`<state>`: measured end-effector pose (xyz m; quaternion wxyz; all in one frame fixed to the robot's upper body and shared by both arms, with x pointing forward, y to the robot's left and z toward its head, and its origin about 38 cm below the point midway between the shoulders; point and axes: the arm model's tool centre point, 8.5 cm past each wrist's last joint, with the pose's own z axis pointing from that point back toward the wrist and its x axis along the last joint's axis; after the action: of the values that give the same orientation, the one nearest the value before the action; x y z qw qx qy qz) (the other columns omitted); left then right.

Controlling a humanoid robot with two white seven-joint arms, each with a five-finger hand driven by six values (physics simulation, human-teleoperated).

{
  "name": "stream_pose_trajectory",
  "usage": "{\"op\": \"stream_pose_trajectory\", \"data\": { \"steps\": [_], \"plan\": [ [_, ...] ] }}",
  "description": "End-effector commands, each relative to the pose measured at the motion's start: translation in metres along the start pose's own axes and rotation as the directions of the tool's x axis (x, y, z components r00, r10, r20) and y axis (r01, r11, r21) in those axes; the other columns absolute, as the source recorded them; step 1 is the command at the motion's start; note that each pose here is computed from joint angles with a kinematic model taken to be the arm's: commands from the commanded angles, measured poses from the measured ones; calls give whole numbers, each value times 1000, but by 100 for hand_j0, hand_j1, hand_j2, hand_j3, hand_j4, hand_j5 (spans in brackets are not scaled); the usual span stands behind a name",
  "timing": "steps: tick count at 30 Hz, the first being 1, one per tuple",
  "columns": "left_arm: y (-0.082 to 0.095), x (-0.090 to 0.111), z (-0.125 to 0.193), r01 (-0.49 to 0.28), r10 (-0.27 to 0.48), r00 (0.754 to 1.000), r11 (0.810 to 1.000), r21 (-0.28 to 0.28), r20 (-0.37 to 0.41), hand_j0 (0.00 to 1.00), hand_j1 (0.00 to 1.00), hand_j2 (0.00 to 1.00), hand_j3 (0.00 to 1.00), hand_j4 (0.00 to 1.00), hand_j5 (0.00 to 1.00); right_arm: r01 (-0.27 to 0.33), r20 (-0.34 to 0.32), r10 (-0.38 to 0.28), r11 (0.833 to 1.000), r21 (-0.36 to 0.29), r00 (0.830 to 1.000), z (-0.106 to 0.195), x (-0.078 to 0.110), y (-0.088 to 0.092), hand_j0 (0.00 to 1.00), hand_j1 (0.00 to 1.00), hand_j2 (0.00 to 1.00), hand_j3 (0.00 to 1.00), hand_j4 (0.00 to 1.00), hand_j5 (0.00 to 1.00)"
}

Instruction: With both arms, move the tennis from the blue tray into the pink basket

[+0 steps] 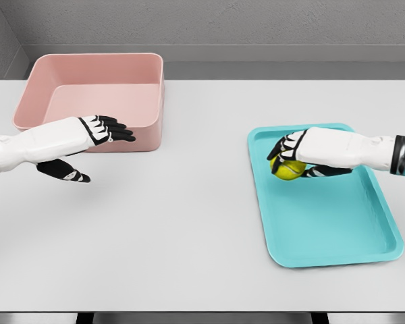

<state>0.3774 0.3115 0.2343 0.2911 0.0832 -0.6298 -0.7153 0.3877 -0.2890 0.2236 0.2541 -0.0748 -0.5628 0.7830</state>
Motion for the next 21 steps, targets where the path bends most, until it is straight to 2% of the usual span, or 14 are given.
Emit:
{"op": "stream_pose_trajectory", "data": {
  "steps": [1,21],
  "plan": [
    [1,0,1,-5,5,1000,1000,4,-1,100,100,100,100,100,100,3,11,-3,1000,-11,1000,-3,3,-2,59,59,59,59,59,59],
    [0,-3,8,-8,8,1000,1000,-8,-17,100,100,100,100,100,100,-29,108,40,994,-102,993,-38,22,-30,59,59,59,59,59,59]
  ]
}}
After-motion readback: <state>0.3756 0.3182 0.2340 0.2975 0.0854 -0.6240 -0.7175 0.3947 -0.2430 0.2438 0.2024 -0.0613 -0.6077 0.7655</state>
